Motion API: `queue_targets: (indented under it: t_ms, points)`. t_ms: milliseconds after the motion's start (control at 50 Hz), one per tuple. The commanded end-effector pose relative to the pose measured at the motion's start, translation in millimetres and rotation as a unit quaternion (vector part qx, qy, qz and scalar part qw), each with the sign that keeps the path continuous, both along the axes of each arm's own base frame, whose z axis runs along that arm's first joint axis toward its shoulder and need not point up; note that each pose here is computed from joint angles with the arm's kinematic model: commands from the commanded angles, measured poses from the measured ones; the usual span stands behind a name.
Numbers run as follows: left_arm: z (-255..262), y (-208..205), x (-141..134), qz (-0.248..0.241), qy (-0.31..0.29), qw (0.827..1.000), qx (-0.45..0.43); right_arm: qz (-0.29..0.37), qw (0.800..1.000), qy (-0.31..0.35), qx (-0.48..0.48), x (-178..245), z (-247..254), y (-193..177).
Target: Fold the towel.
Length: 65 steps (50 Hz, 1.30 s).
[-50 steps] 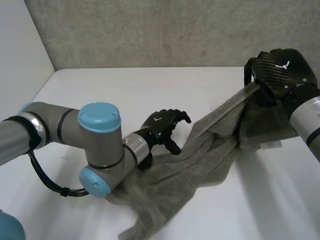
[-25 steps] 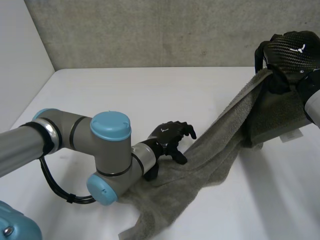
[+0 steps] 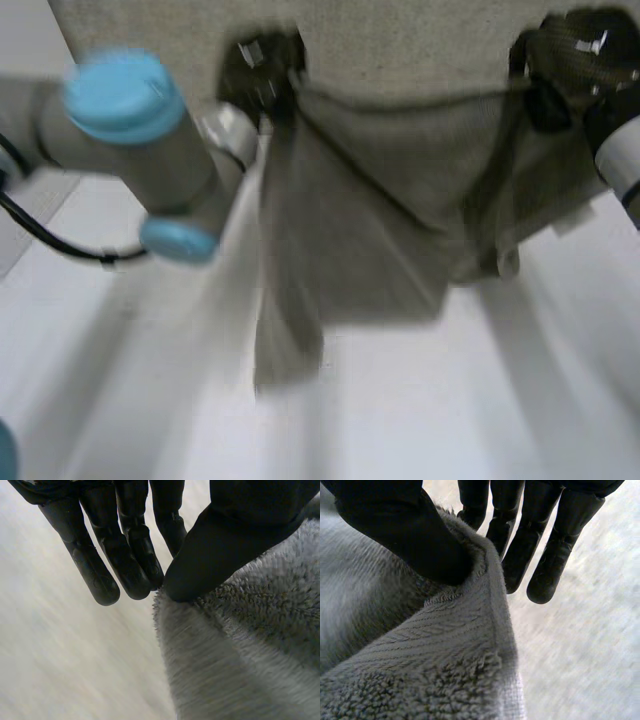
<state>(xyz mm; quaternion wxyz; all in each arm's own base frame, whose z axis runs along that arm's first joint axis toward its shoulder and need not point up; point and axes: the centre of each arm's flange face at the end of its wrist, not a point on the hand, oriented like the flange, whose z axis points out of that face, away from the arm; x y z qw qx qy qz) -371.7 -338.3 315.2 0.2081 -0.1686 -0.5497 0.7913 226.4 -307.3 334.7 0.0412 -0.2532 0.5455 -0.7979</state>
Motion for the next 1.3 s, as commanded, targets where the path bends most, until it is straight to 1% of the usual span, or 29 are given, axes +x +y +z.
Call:
queue_targets:
  t_ms: [20, 40, 60, 100, 120, 140, 160, 180, 200, 220, 260, 280, 300, 320, 340, 360, 380, 420, 540, 600, 640, 800, 860, 900, 980, 1120, 1180, 1220, 1300]
  points:
    - [63, 12, 17, 0.052, 0.016, 0.994, -0.098, 0.002, 0.993, -0.052, -0.104, 3, 23, -12]
    - [49, 15, 20, 0.054, 0.001, 0.996, -0.077, 0.003, 0.994, -0.051, -0.094, 2, 19, -12]
    - [49, 15, 20, 0.054, 0.001, 0.996, -0.076, 0.003, 0.994, -0.051, -0.094, 2, 19, -12]
    - [7, 28, 27, 0.055, -0.045, 0.997, -0.017, 0.01, 0.998, -0.04, -0.054, 4, -2, -11]
    - [7, 28, 27, 0.055, -0.045, 0.997, -0.017, 0.01, 0.998, -0.04, -0.054, 4, -2, -11]
    - [-19, 37, 33, 0.053, -0.072, 0.996, 0.019, 0.017, 0.999, -0.03, -0.028, 6, -15, -10]
    - [-19, 37, 33, 0.053, -0.072, 0.996, 0.02, 0.026, 1.0, -0.015, 0.003, 8, -30, -8]
    - [-48, 47, 38, 0.05, -0.1, 0.992, 0.057, 0.026, 1.0, -0.015, 0.003, 8, -30, -8]
    - [-75, 59, 45, 0.047, -0.127, 0.986, 0.094, 0.036, 0.999, 0.003, 0.039, 10, -47, -5]
    - [-75, 59, 45, 0.047, -0.127, 0.986, 0.094, 0.036, 0.999, 0.003, 0.04, 10, -47, -5]
    - [-122, 82, 59, 0.039, -0.173, 0.972, 0.157, 0.053, 0.99, 0.053, 0.115, 12, -83, 2]
    - [-122, 82, 59, 0.039, -0.173, 0.971, 0.158, 0.053, 0.99, 0.054, 0.116, 12, -84, 2]
    - [-141, 92, 64, 0.036, -0.191, 0.964, 0.183, 0.056, 0.984, 0.083, 0.148, 13, -101, 7]
    - [-141, 92, 64, 0.036, -0.192, 0.963, 0.184, 0.059, 0.976, 0.114, 0.173, 13, -116, 11]
    - [-156, 101, 68, 0.031, -0.206, 0.957, 0.203, 0.059, 0.976, 0.115, 0.174, 13, -116, 11]
    - [-168, 108, 71, 0.028, -0.218, 0.95, 0.221, 0.058, 0.97, 0.142, 0.191, 11, -126, 15]
    - [-168, 108, 71, 0.028, -0.218, 0.95, 0.221, 0.058, 0.969, 0.142, 0.191, 11, -126, 15]
    - [-189, 118, 73, 0.021, -0.239, 0.939, 0.248, 0.065, 0.959, 0.175, 0.212, 10, -138, 25]
    - [-192, 126, 70, 0.01, -0.246, 0.936, 0.252, 0.065, 0.956, 0.178, 0.225, 8, -144, 29]
    - [-181, 125, 68, 0.009, -0.237, 0.941, 0.239, 0.061, 0.956, 0.171, 0.231, 5, -144, 29]
    - [-167, 123, 67, 0.009, -0.225, 0.948, 0.223, 0.061, 0.956, 0.16, 0.24, 4, -145, 30]
    - [-147, 118, 71, 0.019, -0.205, 0.958, 0.199, 0.058, 0.955, 0.135, 0.259, 3, -150, 32]
    - [-146, 116, 73, 0.023, -0.204, 0.958, 0.199, 0.057, 0.954, 0.124, 0.266, 2, -152, 32]
    - [-147, 107, 83, 0.037, -0.203, 0.957, 0.206, 0.057, 0.953, 0.117, 0.272, 2, -153, 32]
    - [-149, 101, 92, 0.041, -0.203, 0.954, 0.215, 0.056, 0.952, 0.108, 0.281, 2, -156, 32]
    - [-163, 95, 109, 0.021, -0.208, 0.946, 0.247, 0.039, 0.953, 0.083, 0.288, 0, -154, 28]
    - [-166, 95, 111, 0.015, -0.208, 0.945, 0.252, 0.034, 0.954, 0.081, 0.287, -1, -154, 27]
    - [-170, 96, 111, 0.0, -0.208, 0.944, 0.257, 0.034, 0.954, 0.081, 0.287, -1, -155, 27]
    - [-173, 94, 112, -0.004, -0.208, 0.943, 0.261, 0.034, 0.954, 0.081, 0.288, -1, -155, 27]
